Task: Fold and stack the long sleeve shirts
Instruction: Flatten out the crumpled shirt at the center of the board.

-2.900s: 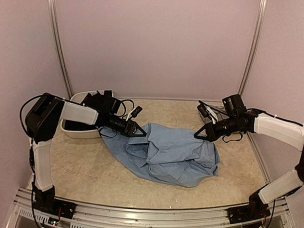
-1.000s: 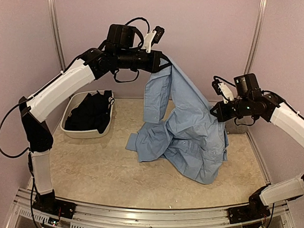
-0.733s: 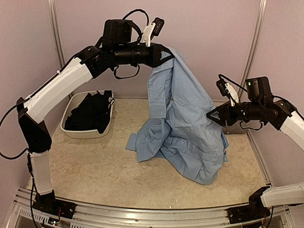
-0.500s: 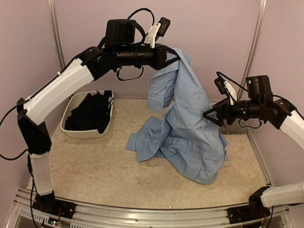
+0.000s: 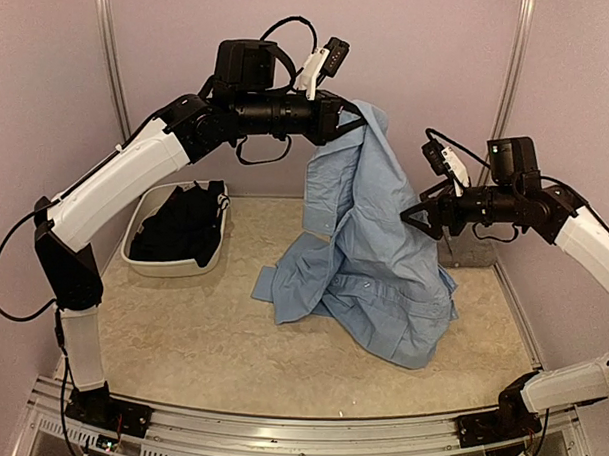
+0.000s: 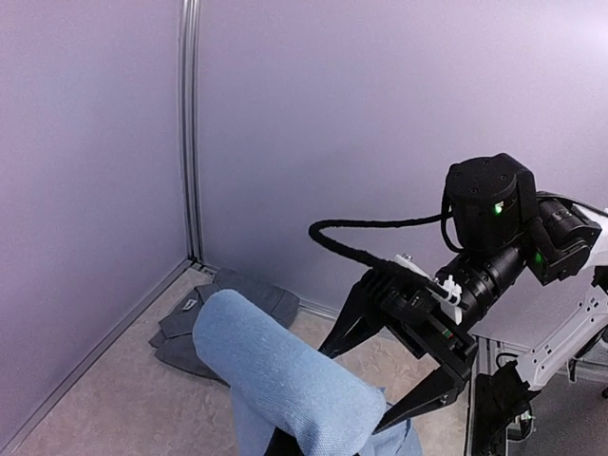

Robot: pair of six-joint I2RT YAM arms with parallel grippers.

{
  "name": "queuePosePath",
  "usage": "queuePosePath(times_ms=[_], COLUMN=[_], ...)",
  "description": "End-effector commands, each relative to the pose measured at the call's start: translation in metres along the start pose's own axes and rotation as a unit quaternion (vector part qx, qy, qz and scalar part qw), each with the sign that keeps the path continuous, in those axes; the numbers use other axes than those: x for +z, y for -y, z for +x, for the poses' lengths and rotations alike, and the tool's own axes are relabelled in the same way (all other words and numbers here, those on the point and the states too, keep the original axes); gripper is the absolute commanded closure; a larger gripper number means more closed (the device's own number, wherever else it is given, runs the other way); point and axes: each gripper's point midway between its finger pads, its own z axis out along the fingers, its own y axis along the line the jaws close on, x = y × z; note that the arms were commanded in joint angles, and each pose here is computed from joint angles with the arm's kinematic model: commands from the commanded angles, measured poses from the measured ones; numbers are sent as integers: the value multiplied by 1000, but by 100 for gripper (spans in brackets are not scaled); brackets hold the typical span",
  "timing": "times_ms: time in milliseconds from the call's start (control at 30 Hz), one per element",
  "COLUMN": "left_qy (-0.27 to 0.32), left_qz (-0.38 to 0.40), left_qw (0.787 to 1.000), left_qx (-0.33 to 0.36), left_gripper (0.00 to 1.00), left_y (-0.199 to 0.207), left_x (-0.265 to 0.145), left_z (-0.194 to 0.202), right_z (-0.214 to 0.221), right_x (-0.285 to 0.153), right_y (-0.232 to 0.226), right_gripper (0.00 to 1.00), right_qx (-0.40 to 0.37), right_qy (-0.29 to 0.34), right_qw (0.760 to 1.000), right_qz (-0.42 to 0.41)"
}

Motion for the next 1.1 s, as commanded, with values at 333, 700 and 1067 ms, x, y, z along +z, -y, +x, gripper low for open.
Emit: queuePosePath(times_ms=[333,700,1067], left_qy=[12,-11,-75], left_qz=[22,7,-140], left_qw=[1000,1000,982], left_qx=[16,-2,-107], left_gripper=[100,100,1], left_y=[16,-7,-136], left_x=[-10,5,21], left_z=[-12,13,132], right_z=[-15,-36,59], right_x=[8,8,3], right_y=[-9,-17,126], right_gripper=[21,100,100], right_qx=[-37,-35,251], right_qy=[10,60,-35], right_qw=[998,995,958], right_qz=[-49,-77,136])
